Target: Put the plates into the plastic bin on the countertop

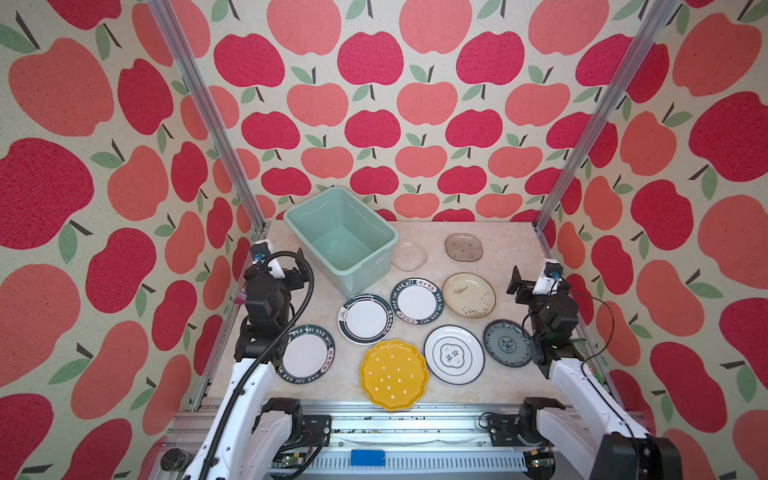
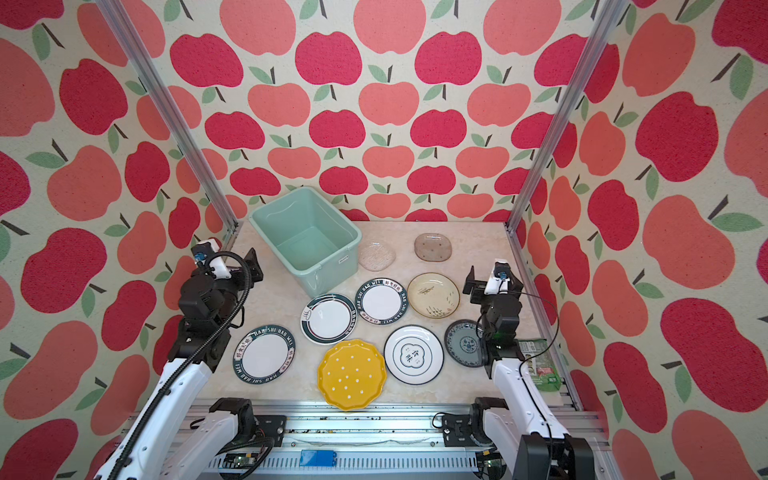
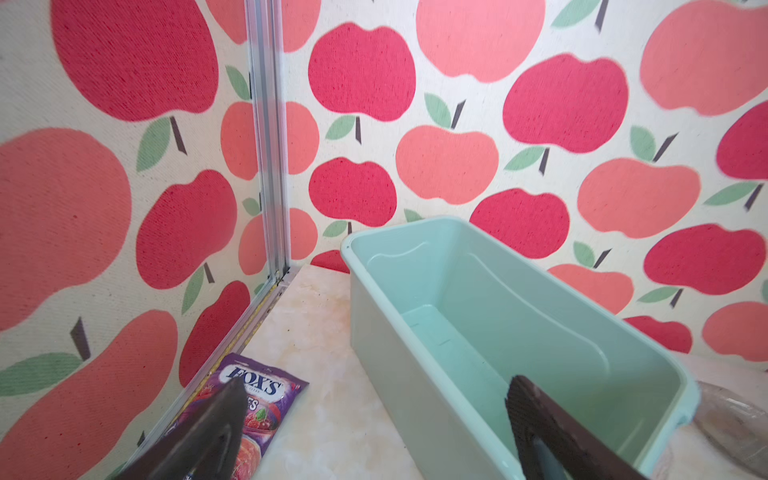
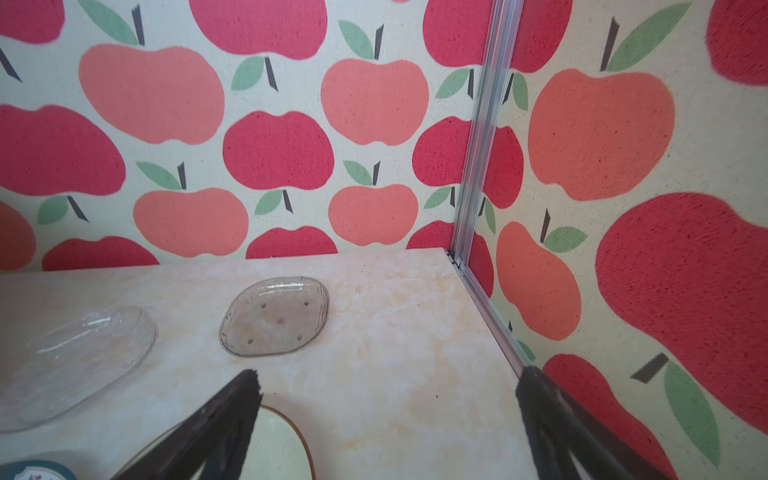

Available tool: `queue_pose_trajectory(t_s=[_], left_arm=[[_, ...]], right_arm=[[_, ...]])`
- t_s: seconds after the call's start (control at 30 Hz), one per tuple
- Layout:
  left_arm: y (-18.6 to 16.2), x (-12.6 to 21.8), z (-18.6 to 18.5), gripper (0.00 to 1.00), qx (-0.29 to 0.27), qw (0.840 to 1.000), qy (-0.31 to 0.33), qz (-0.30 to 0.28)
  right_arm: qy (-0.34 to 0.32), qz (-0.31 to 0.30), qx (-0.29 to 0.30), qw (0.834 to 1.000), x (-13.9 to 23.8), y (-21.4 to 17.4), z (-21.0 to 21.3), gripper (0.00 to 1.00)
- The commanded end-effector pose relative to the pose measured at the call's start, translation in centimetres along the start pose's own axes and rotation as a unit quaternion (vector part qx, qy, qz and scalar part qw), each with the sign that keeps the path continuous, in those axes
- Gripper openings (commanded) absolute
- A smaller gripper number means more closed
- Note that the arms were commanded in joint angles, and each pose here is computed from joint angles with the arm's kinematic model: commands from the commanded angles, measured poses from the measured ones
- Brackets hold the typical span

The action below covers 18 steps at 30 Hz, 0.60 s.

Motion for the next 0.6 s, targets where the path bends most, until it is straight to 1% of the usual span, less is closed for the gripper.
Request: queue_pose_trajectory(t_s=[0.0, 0.03, 0.07, 0.1, 0.13, 0.17, 0.2, 0.23, 0.27, 0.3, 0.33, 0.4, 0.47, 0.57], left_arm=[[-4.8, 3.6, 2.5, 0.99, 0.096, 0.978, 0.068, 0.173], [-4.7, 4.3, 2.6, 0.99, 0.130, 0.969, 0.068, 0.201], [-4.6, 4.8, 2.3, 0.99, 0.158, 0.960, 0.056, 0.225], [-4.5, 5.1, 1.7, 0.99, 0.187, 0.951, 0.028, 0.247], [-4.3, 5.3, 0.7, 0.99, 0.211, 0.942, -0.011, 0.259], [-4.4, 5.4, 0.2, 0.99, 0.235, 0.934, -0.029, 0.267], [-4.7, 5.6, -0.3, 0.99, 0.265, 0.924, -0.046, 0.271], [-4.7, 5.7, -1.0, 1.00, 0.284, 0.917, -0.076, 0.268], [-4.9, 5.9, -1.8, 0.96, 0.298, 0.911, -0.101, 0.265], [-5.4, 6.1, -2.3, 0.93, 0.314, 0.903, -0.115, 0.268], [-6.2, 6.6, -2.7, 0.92, 0.327, 0.895, -0.119, 0.277], [-7.7, 7.8, -3.5, 0.90, 0.332, 0.884, -0.125, 0.306], [-9.4, 9.4, -4.2, 0.90, 0.314, 0.875, -0.120, 0.347], [-11.7, 11.9, -5.0, 0.90, 0.266, 0.865, -0.111, 0.411]], right_arm=[[-0.040, 0.144, -0.129, 0.980, 3.0, -1.9, -0.7, 1.00], [-0.027, 0.147, -0.158, 0.976, 3.9, -1.0, -0.3, 1.00], [0.000, 0.141, -0.178, 0.974, 4.6, -0.1, 0.5, 0.99], [0.041, 0.123, -0.198, 0.972, 5.1, 0.9, 1.6, 0.99], [0.075, 0.102, -0.219, 0.967, 5.6, 1.9, 2.5, 0.99], [0.092, 0.095, -0.236, 0.963, 5.9, 2.3, 3.0, 0.99], [0.105, 0.102, -0.249, 0.957, 6.2, 2.5, 3.5, 0.99], [0.120, 0.129, -0.250, 0.952, 6.3, 2.3, 4.3, 0.99], [0.140, 0.157, -0.246, 0.946, 6.4, 2.2, 5.2, 0.99], [0.167, 0.197, -0.239, 0.936, 6.5, 1.7, 6.4, 0.99], [0.191, 0.241, -0.233, 0.923, 6.7, 0.9, 7.5, 0.99], [0.230, 0.311, -0.218, 0.896, 7.2, -0.2, 9.5, 0.99], [0.265, 0.368, -0.191, 0.871, 8.2, -1.4, 11.4, 0.99], [0.307, 0.432, -0.148, 0.835, 10.0, -3.3, 13.9, 0.99]])
Point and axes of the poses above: each gripper's point midway between its finger pads, its own x axis back along the fingers, its own z axis along the line the jaws close on, y = z × x, the point moved 1 cm from there along x, back along the fingers, and after that the axes turned 6 degrees about -x, right-handed, at the moved point
